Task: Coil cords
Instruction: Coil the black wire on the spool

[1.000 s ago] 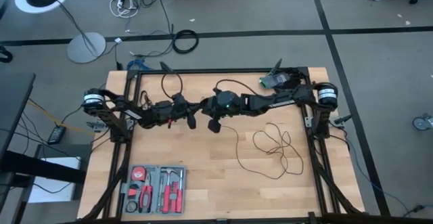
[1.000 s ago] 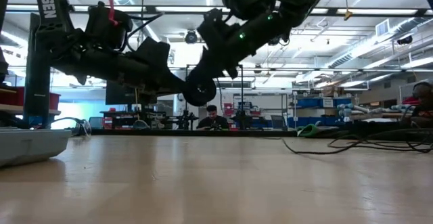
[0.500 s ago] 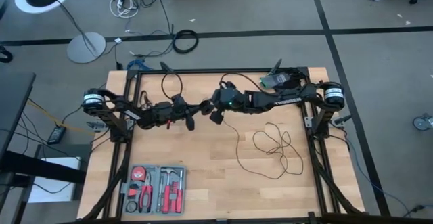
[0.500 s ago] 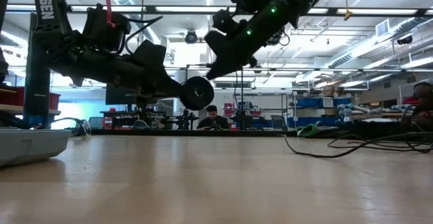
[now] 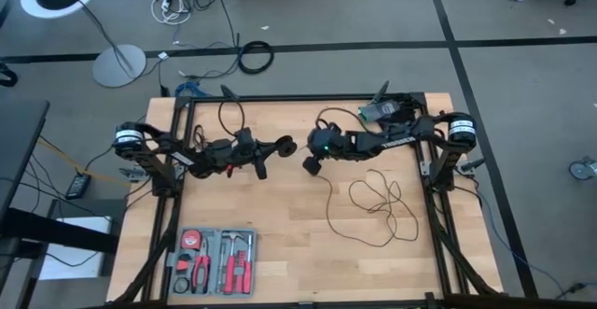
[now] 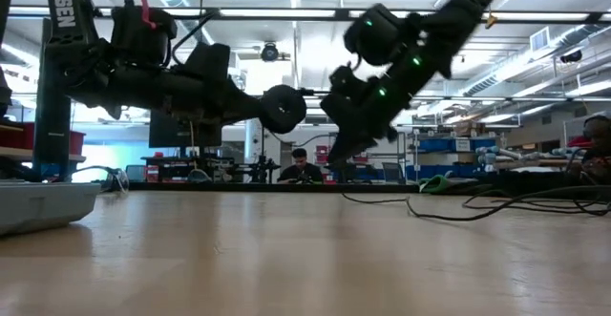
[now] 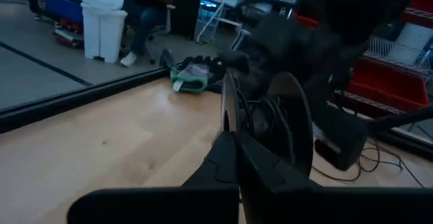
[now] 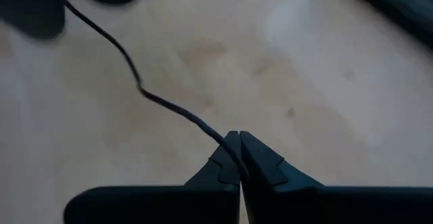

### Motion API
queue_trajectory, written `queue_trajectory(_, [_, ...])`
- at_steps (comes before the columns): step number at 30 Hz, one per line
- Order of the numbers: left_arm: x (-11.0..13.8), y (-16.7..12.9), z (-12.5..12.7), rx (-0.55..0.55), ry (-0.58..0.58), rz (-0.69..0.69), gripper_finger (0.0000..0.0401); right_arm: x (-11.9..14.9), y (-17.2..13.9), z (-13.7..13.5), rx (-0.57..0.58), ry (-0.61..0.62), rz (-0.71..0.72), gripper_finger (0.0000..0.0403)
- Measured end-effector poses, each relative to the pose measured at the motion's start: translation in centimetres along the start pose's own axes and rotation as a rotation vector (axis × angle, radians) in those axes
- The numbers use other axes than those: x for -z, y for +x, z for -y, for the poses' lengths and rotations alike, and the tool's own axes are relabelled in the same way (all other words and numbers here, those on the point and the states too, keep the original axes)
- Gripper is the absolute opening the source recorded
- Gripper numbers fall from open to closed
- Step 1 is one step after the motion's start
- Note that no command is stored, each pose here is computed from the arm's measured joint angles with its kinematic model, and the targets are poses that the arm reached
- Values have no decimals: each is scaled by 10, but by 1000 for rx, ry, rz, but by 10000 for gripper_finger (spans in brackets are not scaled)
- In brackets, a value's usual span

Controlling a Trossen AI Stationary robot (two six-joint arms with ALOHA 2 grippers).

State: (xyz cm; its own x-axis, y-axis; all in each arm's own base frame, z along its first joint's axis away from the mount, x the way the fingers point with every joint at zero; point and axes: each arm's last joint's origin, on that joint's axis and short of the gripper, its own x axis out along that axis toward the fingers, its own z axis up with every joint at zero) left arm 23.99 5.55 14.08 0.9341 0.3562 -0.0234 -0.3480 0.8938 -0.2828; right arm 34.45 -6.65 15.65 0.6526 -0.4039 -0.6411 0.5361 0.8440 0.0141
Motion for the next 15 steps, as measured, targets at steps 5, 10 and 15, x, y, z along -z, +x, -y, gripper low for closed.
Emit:
queue_trajectory(5, [3,0,-1,-9,6,-32,1,20,0,1,-50,82,66,0])
queue_trajectory(10, [8,0,-2,-24,5,-79,1,7,-14,6,-54,96,114,0])
queue_trajectory(15, [6,0,-2,-17,-15,-58,1,-5,-27,25,-28,106,109,0])
